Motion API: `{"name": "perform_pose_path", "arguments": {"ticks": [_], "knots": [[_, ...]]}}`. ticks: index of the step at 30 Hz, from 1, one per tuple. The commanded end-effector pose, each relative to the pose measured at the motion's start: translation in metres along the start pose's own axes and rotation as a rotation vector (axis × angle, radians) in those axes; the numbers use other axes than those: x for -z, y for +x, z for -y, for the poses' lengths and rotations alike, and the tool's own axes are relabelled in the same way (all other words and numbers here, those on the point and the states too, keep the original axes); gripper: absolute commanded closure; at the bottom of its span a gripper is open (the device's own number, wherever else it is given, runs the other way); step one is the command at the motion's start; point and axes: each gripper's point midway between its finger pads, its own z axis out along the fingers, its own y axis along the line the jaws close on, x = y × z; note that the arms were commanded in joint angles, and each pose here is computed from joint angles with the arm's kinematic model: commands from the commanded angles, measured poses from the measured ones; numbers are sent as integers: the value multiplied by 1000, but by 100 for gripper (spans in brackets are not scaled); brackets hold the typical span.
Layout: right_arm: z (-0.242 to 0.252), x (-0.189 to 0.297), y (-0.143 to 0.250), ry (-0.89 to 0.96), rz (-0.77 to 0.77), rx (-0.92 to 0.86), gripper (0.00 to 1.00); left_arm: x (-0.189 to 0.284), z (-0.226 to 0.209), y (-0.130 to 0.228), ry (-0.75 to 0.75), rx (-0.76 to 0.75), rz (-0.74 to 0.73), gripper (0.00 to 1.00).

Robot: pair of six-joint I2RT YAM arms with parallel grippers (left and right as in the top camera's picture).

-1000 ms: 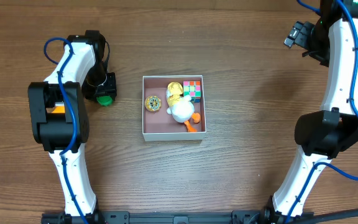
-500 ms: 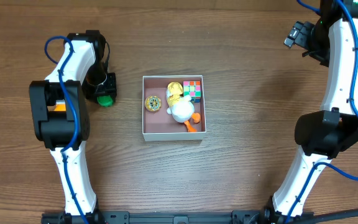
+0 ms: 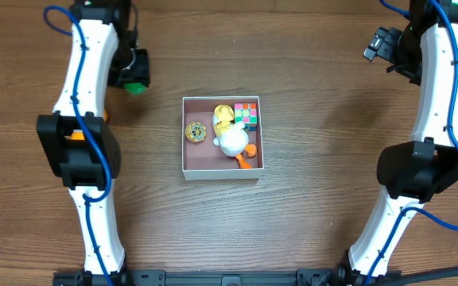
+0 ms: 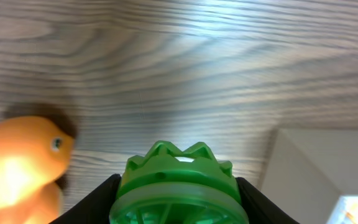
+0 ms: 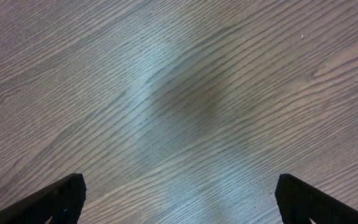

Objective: Pack container
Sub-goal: 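Carry the green ball into the box and release it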

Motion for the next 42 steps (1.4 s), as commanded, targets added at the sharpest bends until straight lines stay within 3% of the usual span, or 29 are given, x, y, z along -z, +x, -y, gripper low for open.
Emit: {"name": "perform_pose_path", "arguments": {"ticks": [1,8,14,36,42], "knots": [[4,9,-2,5,28,-8,0,14,59,12,37,-156,10,48],[4,9,-2,5,28,-9,0,11,126,45,35,-317,-24,49],[4,9,-2,5,28,-9,0,10,153,59,37,-338,-32,49],[4,9,-2,5,28,-9,0,-36,139,90,-15,-337,-182,45],[4,9,-2,5,28,-9,0,-36,141,86,-6,-361,-164,34]]}}
